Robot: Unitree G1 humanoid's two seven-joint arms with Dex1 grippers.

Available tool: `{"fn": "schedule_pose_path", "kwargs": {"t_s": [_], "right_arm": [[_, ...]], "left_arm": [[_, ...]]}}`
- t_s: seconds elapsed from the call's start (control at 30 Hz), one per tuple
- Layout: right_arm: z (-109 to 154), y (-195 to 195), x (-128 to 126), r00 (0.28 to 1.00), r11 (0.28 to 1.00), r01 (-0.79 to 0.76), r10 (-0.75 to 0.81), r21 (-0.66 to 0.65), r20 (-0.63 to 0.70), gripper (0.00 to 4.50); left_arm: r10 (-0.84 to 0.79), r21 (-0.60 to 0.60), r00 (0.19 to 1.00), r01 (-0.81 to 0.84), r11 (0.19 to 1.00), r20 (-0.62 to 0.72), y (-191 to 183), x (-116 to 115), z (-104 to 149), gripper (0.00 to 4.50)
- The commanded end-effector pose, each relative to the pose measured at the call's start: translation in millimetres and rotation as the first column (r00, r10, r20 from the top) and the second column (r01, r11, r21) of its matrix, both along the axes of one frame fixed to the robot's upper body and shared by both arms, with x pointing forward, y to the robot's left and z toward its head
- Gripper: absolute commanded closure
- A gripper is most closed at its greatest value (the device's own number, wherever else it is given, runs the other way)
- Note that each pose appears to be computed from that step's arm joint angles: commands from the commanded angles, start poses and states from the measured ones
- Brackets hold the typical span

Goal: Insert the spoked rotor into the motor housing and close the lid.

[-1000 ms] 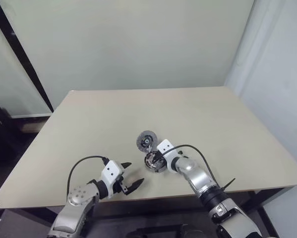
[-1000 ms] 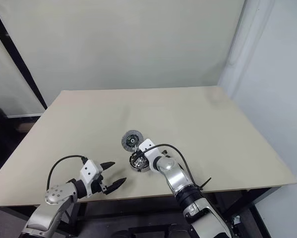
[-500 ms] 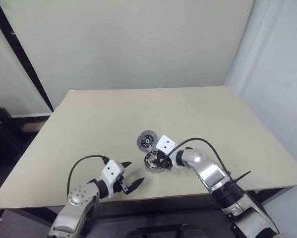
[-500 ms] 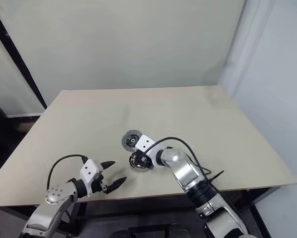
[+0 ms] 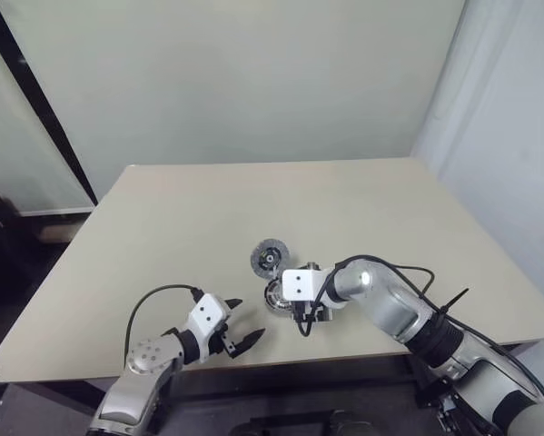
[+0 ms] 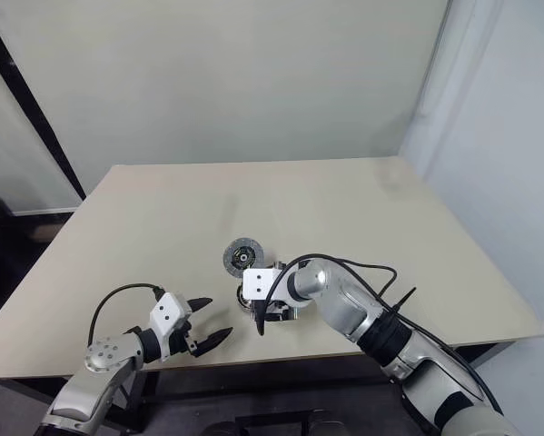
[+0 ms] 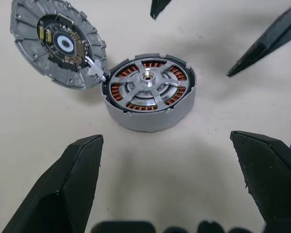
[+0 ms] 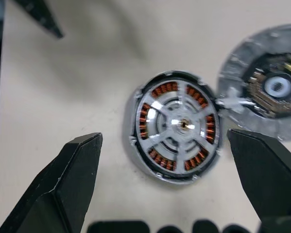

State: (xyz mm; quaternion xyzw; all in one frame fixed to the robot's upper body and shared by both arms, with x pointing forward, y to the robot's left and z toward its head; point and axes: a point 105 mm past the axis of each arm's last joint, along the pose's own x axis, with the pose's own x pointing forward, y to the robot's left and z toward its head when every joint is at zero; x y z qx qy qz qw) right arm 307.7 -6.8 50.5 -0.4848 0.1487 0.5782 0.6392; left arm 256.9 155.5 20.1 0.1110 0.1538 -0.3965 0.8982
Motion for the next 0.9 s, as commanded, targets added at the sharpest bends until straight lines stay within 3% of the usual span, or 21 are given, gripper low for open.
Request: {"fn": "schedule_pose_path", "kwargs": {"t_s": [0.03,0.37,0.4,0.53,0.63,0.9], "right_arm": [[-0.9,3.2,4.5,0.996,0.996,-0.057,0.061,-0.062,0.058,0.00],[-20.7,0.1,11.1,0.992,0.983,-0.082,0.097,-0.164,0.085,0.00],[-21.0,0.4,11.2,0.991,0.983,-0.084,0.099,-0.166,0.085,0.00],[-25.5,0.5,10.9,0.990,0.977,-0.092,0.110,-0.193,0.087,0.00],[-28.9,0.7,11.2,0.990,0.975,-0.089,0.109,-0.202,0.091,0.58],[-31.2,-0.1,13.7,0.993,0.981,-0.046,0.065,-0.189,0.097,3.36]], "left_arm": [[0.027,-0.063,1.000,-0.026,0.998,0.004,-0.2,2.3,16.1,0.62],[0.114,-0.215,0.992,-0.122,0.969,-0.049,-1.8,5.5,37.0,4.27],[0.116,-0.215,0.992,-0.125,0.969,-0.051,-1.8,5.5,37.1,4.46],[0.126,-0.214,0.991,-0.134,0.968,-0.054,-1.7,6.2,37.4,4.46],[0.131,-0.214,0.990,-0.139,0.967,-0.052,-2.0,6.9,37.8,4.50],[0.143,-0.202,0.989,-0.149,0.968,-0.045,0.0,7.5,37.8,4.50]]}}
